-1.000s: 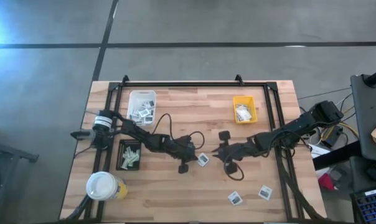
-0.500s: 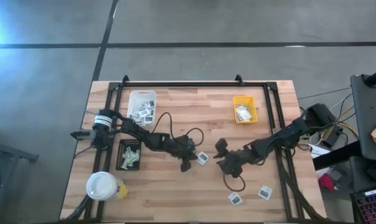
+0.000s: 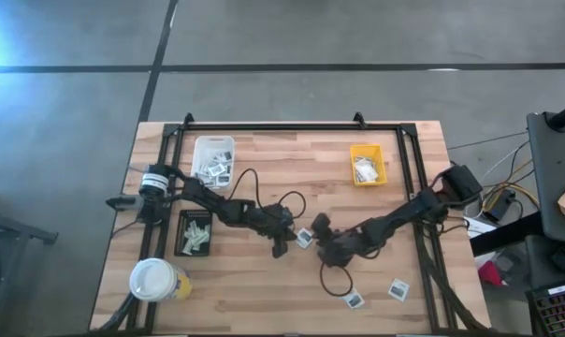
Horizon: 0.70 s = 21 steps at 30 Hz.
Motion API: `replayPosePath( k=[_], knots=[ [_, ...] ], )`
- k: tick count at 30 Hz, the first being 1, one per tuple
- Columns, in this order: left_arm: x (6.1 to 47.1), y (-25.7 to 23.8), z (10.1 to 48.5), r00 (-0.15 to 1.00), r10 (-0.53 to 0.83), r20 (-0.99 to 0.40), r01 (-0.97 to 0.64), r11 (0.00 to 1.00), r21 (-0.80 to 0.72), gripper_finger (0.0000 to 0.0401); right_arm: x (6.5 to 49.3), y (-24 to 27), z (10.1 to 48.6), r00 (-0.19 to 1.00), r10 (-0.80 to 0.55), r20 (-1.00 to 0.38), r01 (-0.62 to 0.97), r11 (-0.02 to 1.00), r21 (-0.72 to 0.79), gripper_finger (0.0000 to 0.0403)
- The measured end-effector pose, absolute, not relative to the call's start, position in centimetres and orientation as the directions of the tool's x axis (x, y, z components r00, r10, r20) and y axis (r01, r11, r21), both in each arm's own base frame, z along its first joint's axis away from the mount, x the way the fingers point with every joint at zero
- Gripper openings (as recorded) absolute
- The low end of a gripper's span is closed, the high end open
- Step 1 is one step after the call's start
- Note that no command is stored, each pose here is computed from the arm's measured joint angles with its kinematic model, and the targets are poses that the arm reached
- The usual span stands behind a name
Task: Pick & Place First Aid Supplies
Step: Put the gray towelette pack into the white bin
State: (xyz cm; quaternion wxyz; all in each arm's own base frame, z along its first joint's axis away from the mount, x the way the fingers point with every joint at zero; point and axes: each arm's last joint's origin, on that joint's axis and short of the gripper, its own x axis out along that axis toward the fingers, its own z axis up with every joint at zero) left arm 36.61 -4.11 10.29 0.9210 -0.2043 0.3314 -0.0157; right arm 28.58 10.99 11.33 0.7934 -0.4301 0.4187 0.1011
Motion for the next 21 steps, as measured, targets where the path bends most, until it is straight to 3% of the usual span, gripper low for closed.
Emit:
replayPosePath(
  k=[21],
  knots=[
    [36.8,-4.0,10.5,0.797,-0.151,-0.585,-0.213,0.835,-0.507,0.0000,29.5,10.6,9.4,0.624,-0.263,-0.735,-0.564,0.500,-0.658,0.0114]
  ],
)
